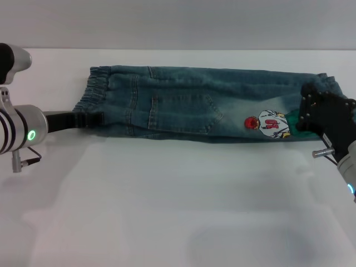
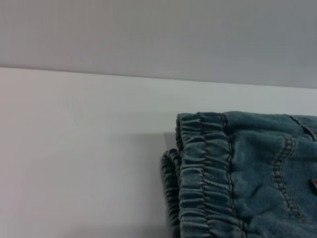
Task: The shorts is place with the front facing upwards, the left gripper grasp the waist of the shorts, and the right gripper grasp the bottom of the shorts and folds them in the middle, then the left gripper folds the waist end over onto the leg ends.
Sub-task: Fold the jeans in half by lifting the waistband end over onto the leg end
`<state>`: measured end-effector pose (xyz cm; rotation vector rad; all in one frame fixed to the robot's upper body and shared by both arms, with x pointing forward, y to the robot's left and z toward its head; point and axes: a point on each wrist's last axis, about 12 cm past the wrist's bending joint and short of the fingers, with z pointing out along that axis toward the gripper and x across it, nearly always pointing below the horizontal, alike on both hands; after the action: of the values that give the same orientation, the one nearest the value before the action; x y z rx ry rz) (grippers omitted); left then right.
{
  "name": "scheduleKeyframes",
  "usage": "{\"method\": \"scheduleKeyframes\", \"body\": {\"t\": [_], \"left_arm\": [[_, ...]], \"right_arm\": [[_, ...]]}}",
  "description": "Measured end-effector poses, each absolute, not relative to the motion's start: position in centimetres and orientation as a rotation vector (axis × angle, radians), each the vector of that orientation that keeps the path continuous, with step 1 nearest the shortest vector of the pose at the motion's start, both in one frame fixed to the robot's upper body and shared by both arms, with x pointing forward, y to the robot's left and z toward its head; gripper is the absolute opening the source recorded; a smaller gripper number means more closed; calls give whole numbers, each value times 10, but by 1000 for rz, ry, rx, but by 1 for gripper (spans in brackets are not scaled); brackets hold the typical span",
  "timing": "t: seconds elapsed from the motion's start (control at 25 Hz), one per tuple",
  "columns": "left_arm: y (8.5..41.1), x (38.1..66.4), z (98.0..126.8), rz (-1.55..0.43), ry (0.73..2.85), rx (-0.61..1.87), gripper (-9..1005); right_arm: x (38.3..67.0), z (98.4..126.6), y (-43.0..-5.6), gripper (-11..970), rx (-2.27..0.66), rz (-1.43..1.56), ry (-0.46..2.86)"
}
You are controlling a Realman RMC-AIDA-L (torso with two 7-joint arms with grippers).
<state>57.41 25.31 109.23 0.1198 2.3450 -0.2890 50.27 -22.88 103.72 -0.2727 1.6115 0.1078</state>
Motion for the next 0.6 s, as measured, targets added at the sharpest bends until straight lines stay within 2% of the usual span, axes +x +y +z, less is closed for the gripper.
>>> {"method": "scheduleKeyframes", "body": {"t": [0.6], "left_arm": [[247, 580, 1088, -293, 2353, 139, 845]], "right_arm": [[502, 1037, -228, 1, -273, 111, 1611]]}}
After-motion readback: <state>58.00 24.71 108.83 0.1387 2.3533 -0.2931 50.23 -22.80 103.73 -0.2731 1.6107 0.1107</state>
